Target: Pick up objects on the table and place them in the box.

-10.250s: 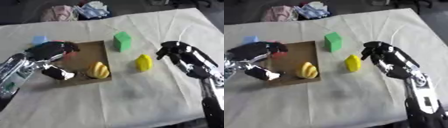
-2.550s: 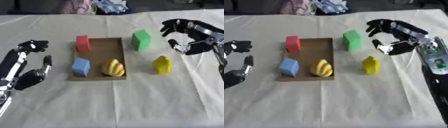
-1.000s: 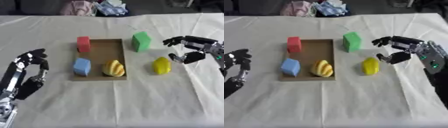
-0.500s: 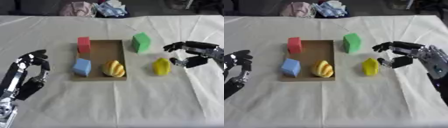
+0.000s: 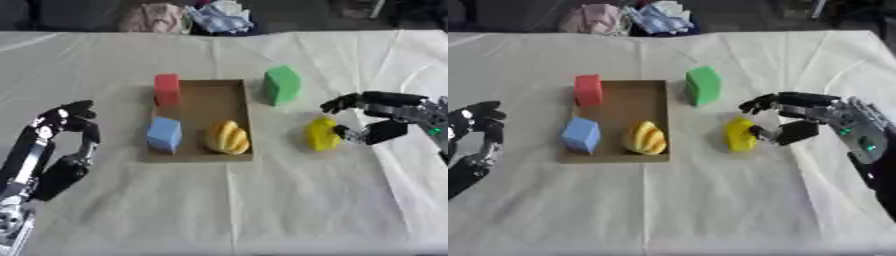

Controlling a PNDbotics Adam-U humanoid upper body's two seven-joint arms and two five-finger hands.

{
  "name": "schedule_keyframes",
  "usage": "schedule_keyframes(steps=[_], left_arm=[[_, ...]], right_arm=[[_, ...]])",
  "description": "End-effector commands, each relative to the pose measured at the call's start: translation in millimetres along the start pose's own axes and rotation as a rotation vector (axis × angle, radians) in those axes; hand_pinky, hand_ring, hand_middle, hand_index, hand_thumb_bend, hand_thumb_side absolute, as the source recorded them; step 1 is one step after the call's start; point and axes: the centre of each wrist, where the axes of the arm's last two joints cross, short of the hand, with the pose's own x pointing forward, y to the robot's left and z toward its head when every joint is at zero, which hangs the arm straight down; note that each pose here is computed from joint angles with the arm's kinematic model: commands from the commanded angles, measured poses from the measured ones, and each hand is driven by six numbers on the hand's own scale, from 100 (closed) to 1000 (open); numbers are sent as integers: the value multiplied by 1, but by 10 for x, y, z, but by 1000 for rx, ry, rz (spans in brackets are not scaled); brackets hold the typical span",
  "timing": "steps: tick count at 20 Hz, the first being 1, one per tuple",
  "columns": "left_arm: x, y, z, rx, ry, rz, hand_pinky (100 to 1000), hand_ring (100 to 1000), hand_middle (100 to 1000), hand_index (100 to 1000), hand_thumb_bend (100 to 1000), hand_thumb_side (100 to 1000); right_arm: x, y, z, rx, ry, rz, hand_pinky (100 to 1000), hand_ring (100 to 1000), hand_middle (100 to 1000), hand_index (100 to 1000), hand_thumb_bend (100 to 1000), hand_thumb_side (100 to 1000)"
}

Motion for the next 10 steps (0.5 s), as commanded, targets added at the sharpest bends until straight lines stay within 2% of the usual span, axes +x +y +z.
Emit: schedule_keyframes(steps=[1,6,10], left_arm=[[37,37,-11,3,-16,-11,717,677,680,873,100,708],[40,32,-13,0,-15,-11,717,677,681,873,100,709],[40,30,-12,-2,-15,-11,717,677,681,873,100,709]], right_arm=[[32,-125,18,324,-226,267,898,871,874,986,100,678],[53,-113,-16,340,-226,278,898,869,868,983,100,619],[64,-100,-36,360,-222,291,898,867,851,968,100,490]])
